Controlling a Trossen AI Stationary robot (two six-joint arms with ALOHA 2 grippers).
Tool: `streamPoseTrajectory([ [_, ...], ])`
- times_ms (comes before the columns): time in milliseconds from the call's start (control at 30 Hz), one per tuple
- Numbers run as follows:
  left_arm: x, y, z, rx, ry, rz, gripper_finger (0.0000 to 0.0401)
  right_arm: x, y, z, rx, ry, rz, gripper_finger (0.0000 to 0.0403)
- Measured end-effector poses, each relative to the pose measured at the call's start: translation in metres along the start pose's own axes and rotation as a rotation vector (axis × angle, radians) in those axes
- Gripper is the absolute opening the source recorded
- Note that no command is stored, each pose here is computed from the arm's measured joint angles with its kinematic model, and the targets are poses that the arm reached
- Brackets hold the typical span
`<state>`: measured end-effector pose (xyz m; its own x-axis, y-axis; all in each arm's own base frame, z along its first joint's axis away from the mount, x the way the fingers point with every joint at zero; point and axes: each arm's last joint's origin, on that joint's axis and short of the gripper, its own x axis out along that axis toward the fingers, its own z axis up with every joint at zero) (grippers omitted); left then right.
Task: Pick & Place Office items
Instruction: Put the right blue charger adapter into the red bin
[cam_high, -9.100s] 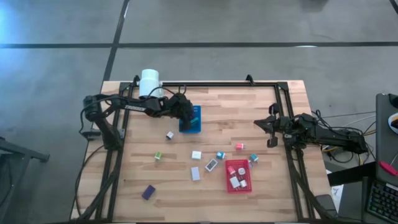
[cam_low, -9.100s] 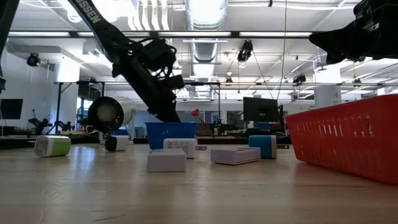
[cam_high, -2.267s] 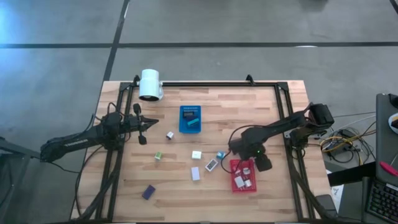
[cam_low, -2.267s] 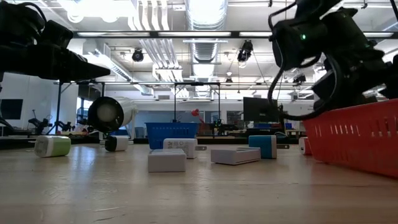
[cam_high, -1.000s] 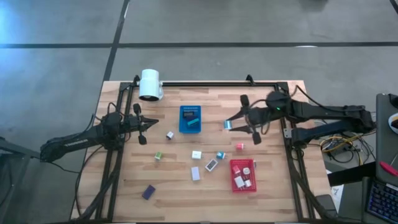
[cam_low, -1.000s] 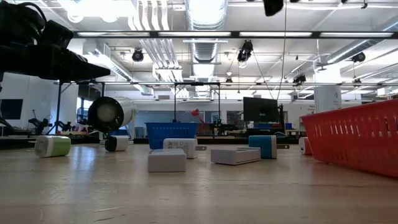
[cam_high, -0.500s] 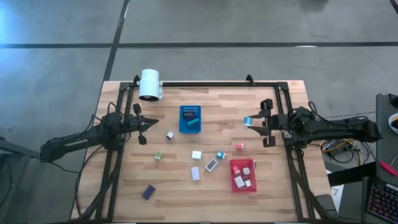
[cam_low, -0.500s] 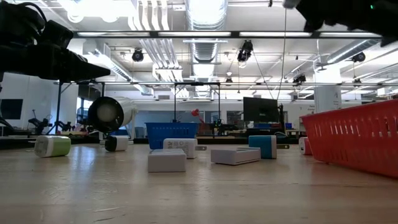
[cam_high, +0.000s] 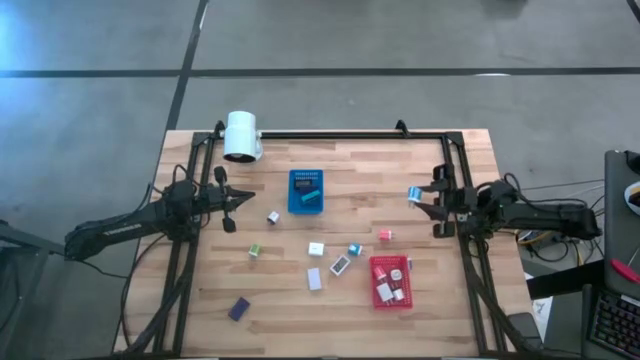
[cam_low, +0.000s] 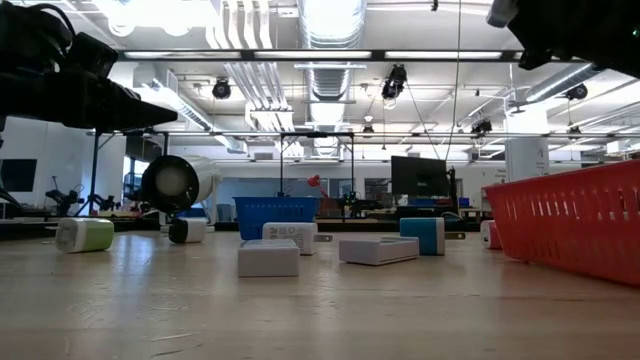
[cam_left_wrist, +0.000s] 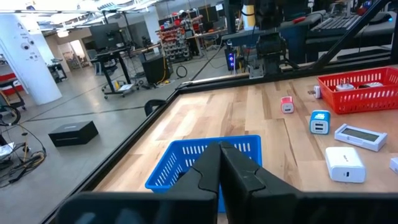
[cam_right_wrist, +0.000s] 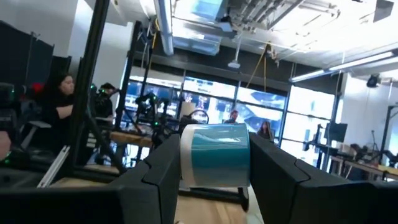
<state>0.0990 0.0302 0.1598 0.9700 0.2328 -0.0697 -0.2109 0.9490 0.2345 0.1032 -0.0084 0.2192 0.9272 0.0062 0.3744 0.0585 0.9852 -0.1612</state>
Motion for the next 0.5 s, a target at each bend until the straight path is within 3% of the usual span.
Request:
streamPoseTrajectory([
  [167, 0.0000, 0.0000, 0.0000, 0.000, 0.000, 0.000, 0.0006, -0.0089, 0.0015, -0.0040, -0.050, -0.031, -0.005, 0.0150],
  [500, 0.0000, 0.0000, 0.0000, 0.011, 0.000, 0.000, 0.0012, -0.0114, 0.0014, -0.0109, -0.064, 0.036, -0.036, 0.0149],
])
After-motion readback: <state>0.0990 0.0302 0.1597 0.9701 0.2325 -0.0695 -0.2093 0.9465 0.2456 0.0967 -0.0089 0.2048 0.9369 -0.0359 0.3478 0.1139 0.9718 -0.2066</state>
